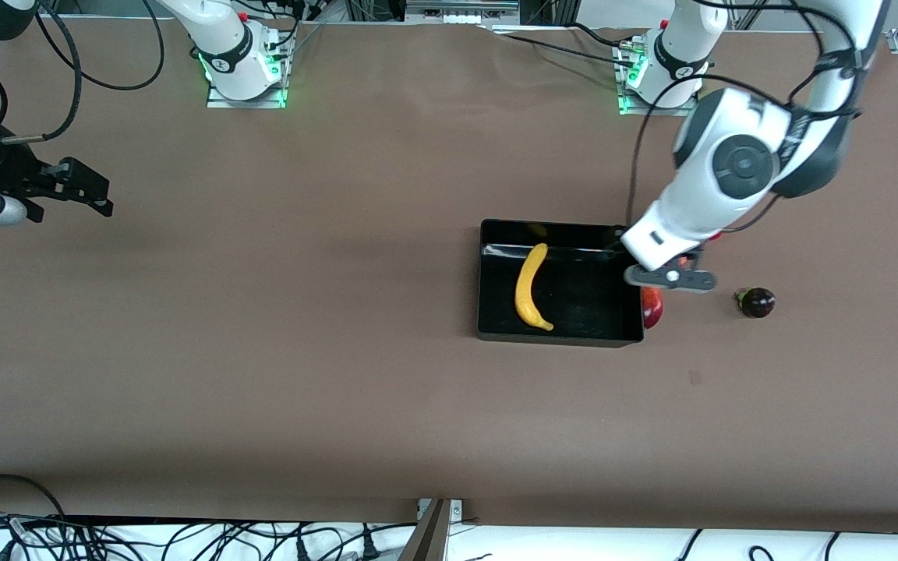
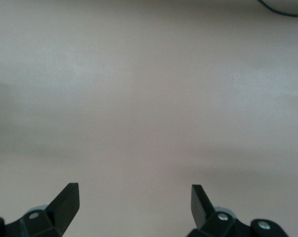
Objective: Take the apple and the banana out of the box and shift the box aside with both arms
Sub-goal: 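Lower the left gripper into the tray and grasp the yellow banana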
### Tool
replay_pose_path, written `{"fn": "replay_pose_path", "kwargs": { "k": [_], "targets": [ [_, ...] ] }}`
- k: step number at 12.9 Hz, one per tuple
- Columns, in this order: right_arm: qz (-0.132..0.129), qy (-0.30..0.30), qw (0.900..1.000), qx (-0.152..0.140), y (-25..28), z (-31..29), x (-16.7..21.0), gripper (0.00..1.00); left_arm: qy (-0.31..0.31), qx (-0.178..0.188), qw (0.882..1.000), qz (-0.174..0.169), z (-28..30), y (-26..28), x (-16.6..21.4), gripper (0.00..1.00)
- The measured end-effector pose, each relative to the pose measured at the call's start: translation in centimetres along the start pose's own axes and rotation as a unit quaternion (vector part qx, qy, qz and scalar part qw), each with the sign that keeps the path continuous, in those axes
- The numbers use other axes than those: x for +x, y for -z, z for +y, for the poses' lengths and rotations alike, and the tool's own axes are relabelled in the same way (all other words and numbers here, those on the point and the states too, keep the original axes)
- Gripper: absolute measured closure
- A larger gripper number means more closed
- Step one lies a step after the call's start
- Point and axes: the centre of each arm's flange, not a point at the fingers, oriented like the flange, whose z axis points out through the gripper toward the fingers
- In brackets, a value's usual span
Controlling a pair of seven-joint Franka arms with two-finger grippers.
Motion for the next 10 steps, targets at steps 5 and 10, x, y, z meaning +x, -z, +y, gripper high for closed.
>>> {"fn": "replay_pose_path", "kwargs": {
  "k": [5, 10],
  "targets": [
    [0.0, 0.0, 1.0, 0.0, 0.0, 0.0, 0.0, 0.0, 0.014, -0.063, 0.998, 0.004, 9.4, -14.4, 1.8, 0.0],
    [0.0, 0.0, 1.0, 0.0, 0.0, 0.0, 0.0, 0.0, 0.01, -0.055, 0.998, 0.003, 10.5, -18.9, 1.5, 0.09]
  ]
}}
